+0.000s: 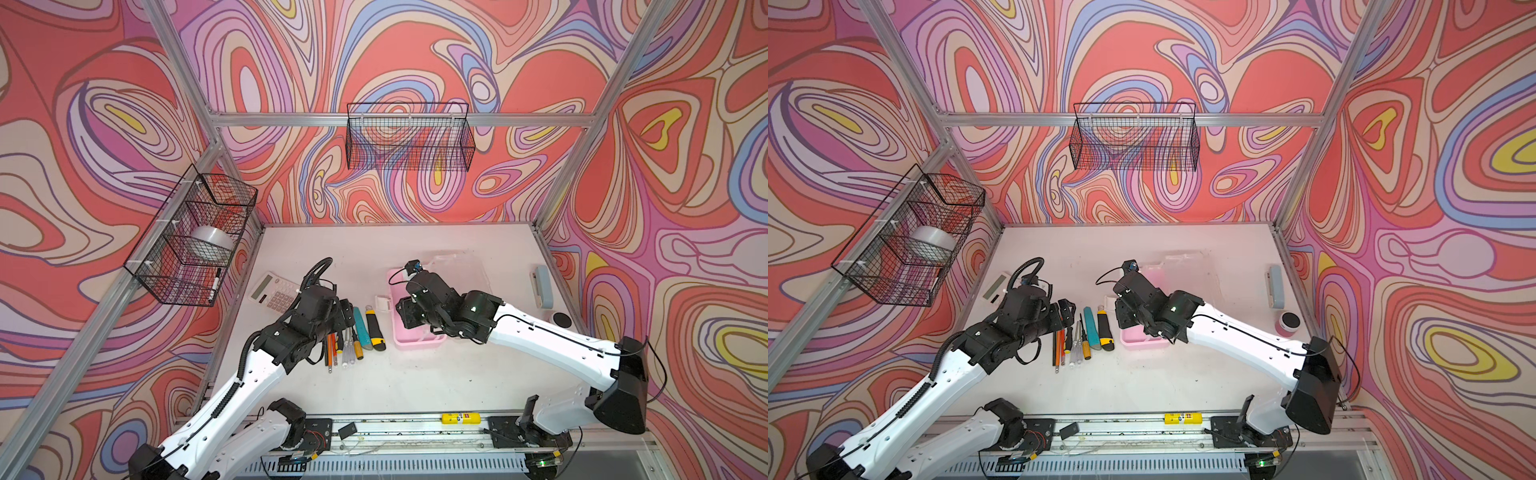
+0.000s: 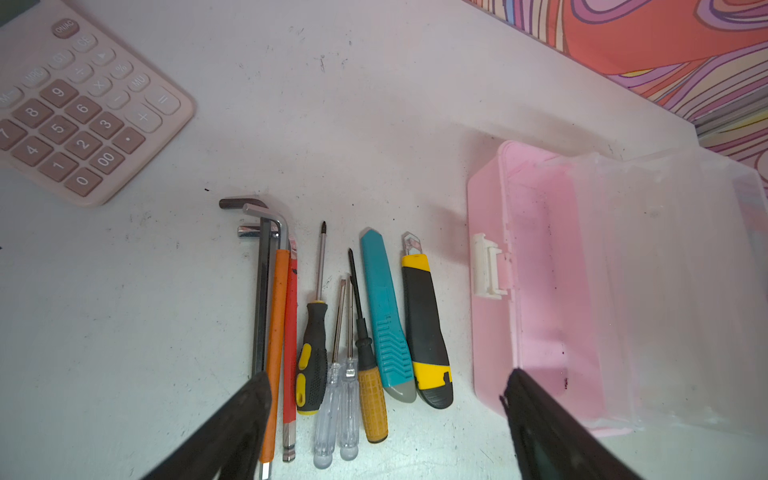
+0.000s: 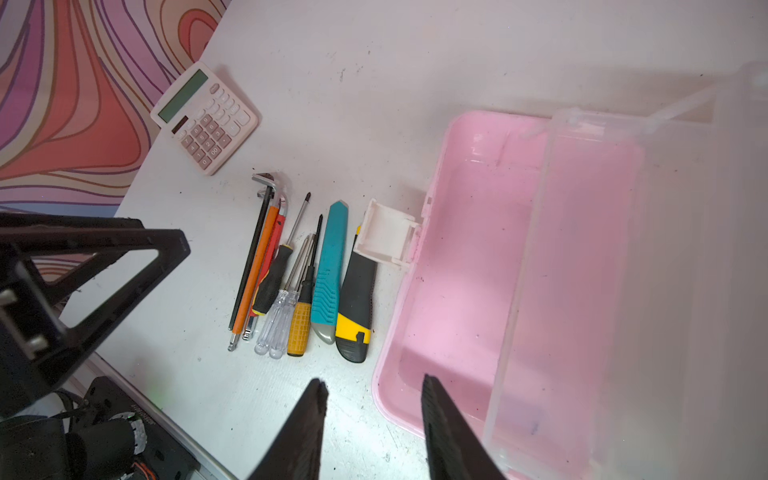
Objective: Pack the tool kit
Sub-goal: 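Release the box and move both grippers over the row of tools, then lower the left gripper onto the black hex key and close on it, then lift the black hex key with the left gripper over the pink box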
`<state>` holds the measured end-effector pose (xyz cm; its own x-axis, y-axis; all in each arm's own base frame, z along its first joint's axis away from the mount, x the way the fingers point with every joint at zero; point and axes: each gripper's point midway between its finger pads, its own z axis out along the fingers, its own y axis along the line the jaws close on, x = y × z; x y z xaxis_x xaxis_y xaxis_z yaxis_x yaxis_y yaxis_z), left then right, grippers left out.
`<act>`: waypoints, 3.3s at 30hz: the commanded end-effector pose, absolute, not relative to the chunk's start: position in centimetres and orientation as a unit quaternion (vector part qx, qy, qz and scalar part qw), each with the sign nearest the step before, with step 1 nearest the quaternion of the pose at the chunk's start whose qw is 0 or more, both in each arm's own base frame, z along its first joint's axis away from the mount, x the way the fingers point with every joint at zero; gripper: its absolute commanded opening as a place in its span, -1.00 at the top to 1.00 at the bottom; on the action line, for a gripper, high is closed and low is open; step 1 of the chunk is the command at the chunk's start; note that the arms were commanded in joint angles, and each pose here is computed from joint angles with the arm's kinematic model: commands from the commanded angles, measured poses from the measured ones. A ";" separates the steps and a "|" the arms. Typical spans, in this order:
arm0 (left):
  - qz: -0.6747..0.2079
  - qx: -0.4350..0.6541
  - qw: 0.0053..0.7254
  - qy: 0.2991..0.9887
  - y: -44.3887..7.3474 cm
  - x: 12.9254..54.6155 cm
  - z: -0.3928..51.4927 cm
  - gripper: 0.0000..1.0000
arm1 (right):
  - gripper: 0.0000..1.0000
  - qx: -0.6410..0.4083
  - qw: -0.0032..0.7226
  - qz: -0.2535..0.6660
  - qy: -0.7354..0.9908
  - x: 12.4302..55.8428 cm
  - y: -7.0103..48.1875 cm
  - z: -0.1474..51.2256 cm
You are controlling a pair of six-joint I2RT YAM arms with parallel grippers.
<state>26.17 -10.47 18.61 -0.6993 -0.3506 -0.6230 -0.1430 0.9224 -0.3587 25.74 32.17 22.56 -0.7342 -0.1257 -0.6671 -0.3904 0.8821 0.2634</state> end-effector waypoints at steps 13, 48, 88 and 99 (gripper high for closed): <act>-0.080 -0.186 0.311 0.928 -6.6 25.3 14.6 -0.55 | 0.20 -0.134 0.344 0.203 0.907 24.7 33.9 21.3; -0.014 -0.208 0.226 0.952 -4.0 29.2 4.3 0.36 | 0.24 -0.108 0.325 0.204 0.917 24.6 34.0 17.8; 0.001 -0.194 0.226 0.955 -3.2 29.4 5.1 1.00 | 0.25 -0.109 0.300 0.192 0.928 24.8 34.7 14.1; -0.112 -0.191 0.313 0.923 -6.6 27.3 15.2 1.00 | 0.25 -0.083 0.345 0.215 0.910 25.8 33.4 18.4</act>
